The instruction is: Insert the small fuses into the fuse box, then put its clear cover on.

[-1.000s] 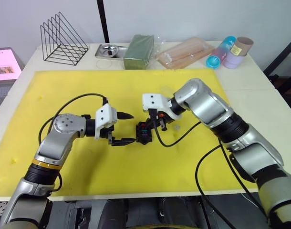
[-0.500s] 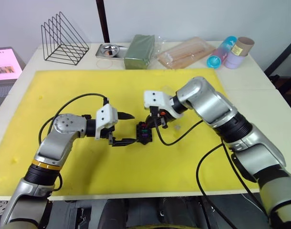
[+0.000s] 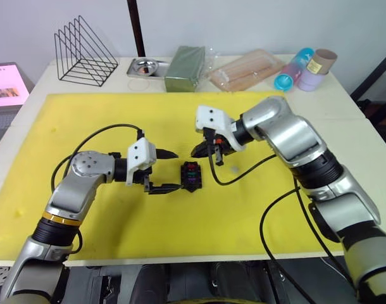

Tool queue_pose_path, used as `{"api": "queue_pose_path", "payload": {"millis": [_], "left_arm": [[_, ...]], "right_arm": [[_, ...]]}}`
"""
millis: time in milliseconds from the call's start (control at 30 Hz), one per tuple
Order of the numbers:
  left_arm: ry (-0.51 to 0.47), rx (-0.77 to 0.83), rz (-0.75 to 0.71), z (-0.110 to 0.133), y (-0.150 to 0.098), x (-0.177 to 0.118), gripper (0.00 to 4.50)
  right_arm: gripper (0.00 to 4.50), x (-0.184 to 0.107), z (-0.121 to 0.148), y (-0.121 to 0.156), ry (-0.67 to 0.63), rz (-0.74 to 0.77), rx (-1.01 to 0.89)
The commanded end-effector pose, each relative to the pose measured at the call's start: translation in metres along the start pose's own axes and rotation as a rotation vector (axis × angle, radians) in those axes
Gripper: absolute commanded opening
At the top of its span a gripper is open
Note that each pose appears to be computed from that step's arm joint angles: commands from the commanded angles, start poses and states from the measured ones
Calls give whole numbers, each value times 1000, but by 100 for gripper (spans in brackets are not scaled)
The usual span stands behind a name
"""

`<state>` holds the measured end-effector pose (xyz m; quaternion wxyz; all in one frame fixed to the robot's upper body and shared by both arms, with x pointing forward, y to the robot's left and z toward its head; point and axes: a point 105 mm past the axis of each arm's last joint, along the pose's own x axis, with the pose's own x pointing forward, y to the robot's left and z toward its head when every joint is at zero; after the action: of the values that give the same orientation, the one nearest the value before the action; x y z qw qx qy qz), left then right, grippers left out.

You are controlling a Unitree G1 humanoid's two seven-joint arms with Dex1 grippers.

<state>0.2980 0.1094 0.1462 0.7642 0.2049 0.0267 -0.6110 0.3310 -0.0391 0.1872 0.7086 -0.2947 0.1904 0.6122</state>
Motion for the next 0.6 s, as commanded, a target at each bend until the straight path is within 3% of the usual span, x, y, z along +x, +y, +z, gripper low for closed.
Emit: {"api": "queue_pose_path", "payload": {"millis": [33,600], "left_arm": [[-19,34,4,10,2,-3,450],[-15,38,2,10,3,-4,450]], "right_arm": [[2,-4,12,3,-70,-19,-13],[2,10,-11,8,-100,-21,94]]}}
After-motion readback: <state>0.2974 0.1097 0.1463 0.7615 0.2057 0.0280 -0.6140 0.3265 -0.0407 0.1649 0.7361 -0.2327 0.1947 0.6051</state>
